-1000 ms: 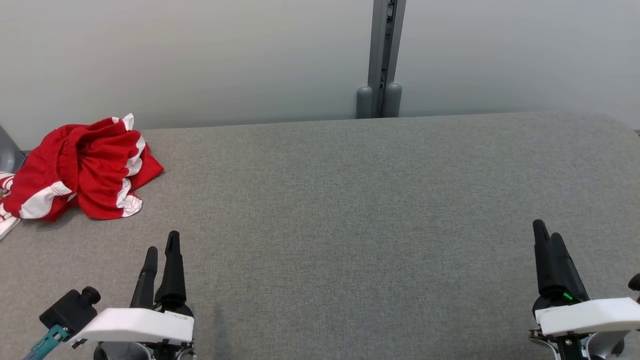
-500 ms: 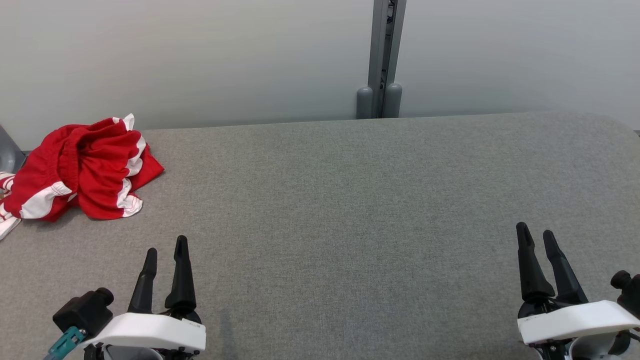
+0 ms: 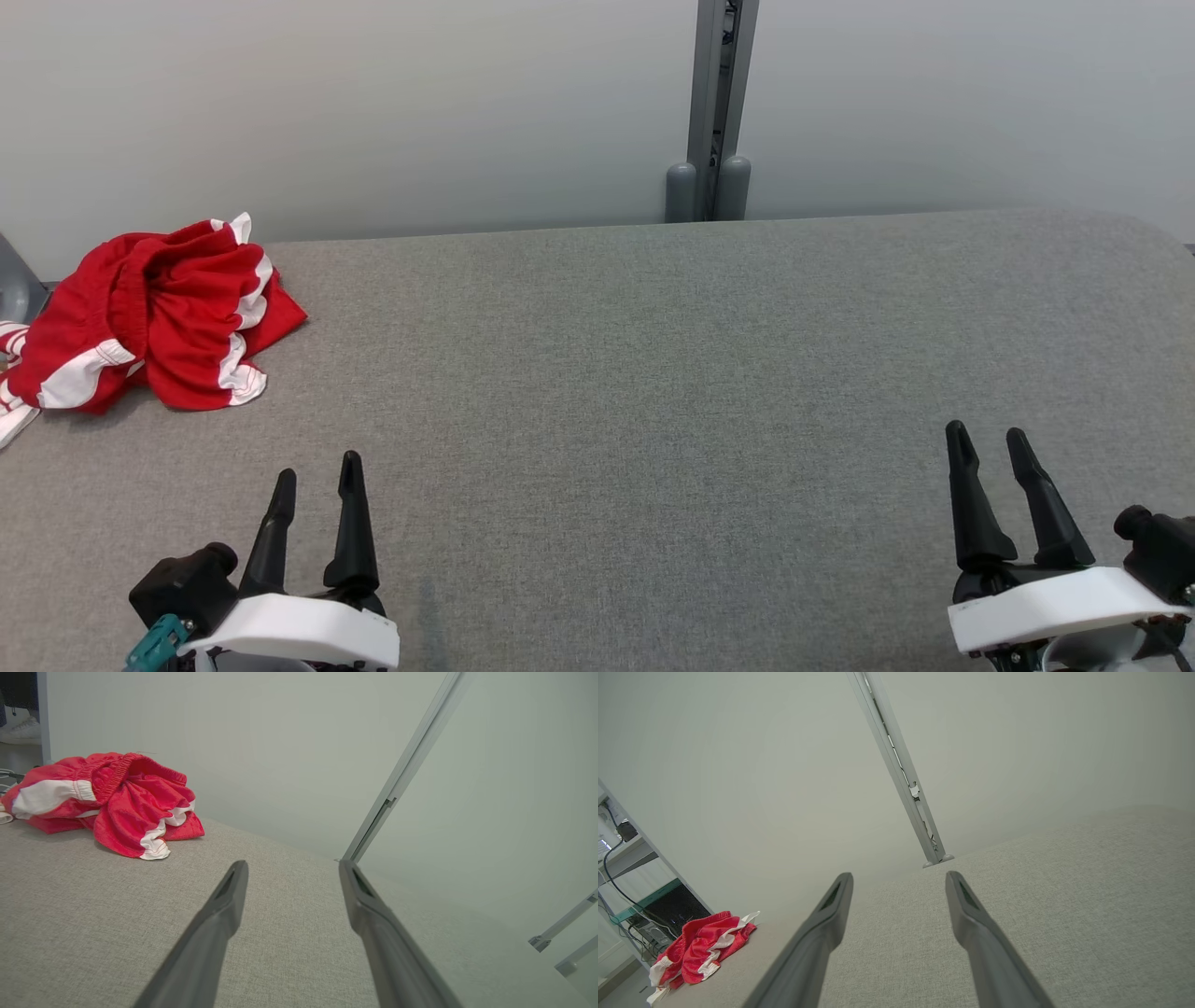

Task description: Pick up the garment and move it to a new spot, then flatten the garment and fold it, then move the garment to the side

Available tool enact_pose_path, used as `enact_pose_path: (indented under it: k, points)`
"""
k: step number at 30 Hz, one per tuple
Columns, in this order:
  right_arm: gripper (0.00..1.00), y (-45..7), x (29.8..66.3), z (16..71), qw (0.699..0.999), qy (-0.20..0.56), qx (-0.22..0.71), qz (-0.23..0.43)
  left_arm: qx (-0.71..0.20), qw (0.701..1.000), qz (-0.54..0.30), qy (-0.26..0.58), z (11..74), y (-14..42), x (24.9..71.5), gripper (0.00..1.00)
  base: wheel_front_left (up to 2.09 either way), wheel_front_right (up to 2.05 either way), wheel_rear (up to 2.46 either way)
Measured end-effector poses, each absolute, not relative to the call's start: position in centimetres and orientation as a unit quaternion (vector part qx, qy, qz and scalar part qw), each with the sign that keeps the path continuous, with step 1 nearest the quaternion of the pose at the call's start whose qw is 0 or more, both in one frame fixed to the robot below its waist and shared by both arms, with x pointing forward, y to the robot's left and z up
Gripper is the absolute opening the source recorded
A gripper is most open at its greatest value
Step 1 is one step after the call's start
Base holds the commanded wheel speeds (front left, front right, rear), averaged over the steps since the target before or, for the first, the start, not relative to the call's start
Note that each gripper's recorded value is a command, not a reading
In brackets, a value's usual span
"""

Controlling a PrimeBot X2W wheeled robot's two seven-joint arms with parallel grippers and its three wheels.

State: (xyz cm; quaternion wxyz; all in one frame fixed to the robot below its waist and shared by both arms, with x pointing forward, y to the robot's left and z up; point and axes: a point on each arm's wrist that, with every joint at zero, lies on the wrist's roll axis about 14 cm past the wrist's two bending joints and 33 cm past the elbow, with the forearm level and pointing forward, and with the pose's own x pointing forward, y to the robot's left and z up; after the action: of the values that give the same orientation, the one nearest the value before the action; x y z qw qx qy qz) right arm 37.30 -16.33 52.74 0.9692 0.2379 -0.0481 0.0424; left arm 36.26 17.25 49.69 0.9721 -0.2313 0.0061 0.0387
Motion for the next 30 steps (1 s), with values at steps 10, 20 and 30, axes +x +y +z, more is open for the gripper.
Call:
enact_pose_path:
  k: [10, 20, 30]
  points:
    - [1.00, -15.5, 37.3, 52.9, 0.978, -0.053, 0.192, 0.056, -0.188, 0.981, 0.039, 0.006, 49.3, 17.2, 36.0, 1.00, 0.00, 0.00, 0.00]
    - [1.00, -15.2, 37.3, 52.9, 0.985, -0.060, 0.149, 0.064, -0.147, 0.989, 0.035, 0.001, 49.1, 17.1, 35.9, 1.00, 0.00, 0.00, 0.00]
    - [1.00, -15.1, 37.4, 53.1, 0.989, -0.068, 0.113, 0.069, -0.114, 0.993, 0.032, -0.009, 49.4, 16.9, 35.9, 1.00, 0.00, 0.00, 0.00]
